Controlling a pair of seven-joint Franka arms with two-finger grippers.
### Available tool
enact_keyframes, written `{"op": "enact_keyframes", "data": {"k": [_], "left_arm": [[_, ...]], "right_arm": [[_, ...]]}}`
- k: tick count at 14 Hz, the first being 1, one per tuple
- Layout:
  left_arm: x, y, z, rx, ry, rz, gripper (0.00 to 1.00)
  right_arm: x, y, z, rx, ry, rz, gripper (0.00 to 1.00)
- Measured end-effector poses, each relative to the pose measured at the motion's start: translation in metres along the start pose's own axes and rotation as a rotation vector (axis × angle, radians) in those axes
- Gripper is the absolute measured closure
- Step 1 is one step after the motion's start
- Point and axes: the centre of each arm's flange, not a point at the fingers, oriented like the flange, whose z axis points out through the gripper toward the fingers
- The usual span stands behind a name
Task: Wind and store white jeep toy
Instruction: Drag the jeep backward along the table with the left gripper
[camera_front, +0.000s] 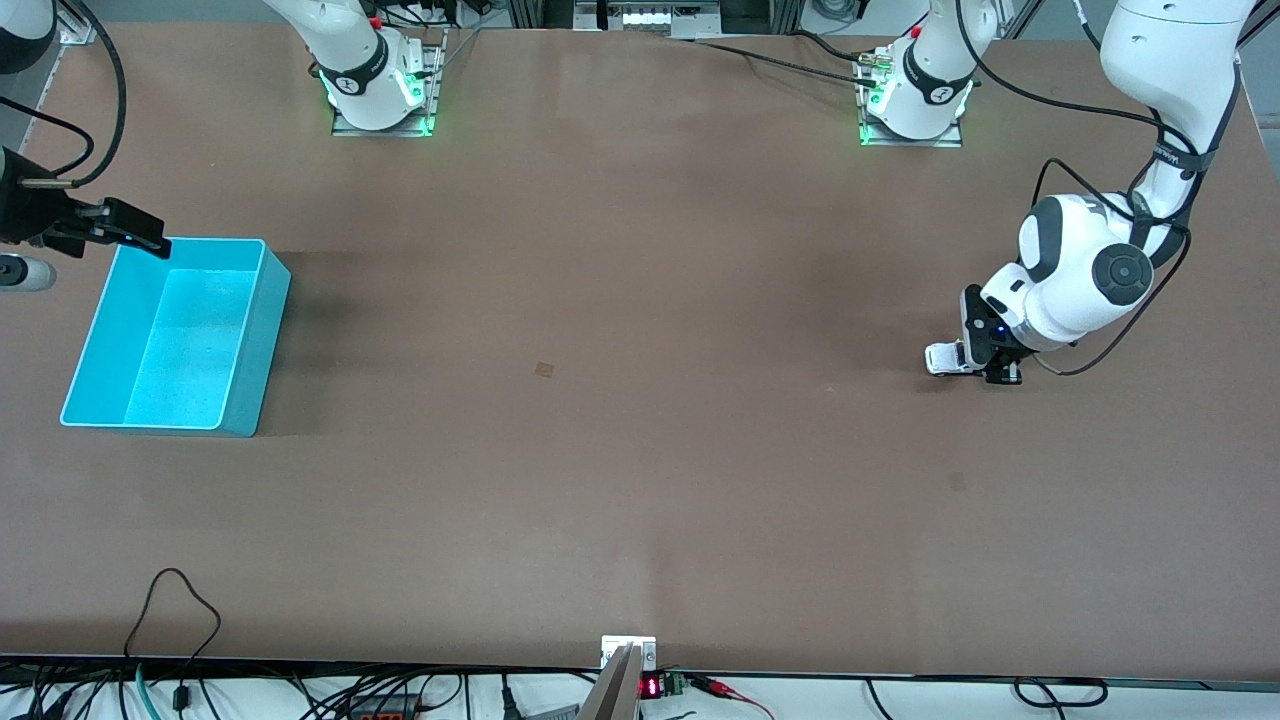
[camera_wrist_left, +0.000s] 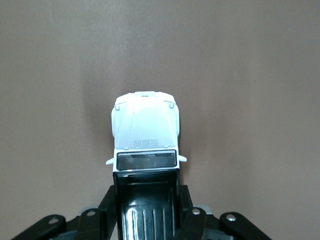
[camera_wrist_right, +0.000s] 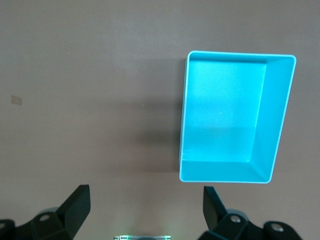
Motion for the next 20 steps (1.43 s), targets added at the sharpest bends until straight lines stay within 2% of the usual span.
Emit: {"op": "enact_keyframes", "data": {"k": [5,14,20], "left_arm": [[-0.011,0.001,0.0,0.0,0.001,-0.015,0.49],[-0.058,0.006,0.002,-0.001,0.006,-0.077,0.49],[-0.091,0.011,0.002,0.001,0.009,-0.093,0.49]], "right_arm": [[0.0,0.001,0.0,0.0,0.0,0.002,0.0],[0.004,0.002,-0.003,-0.001,0.036,0.004,0.0],[0.004,0.002,-0.003,-0.001,0.039,0.005,0.0]]}}
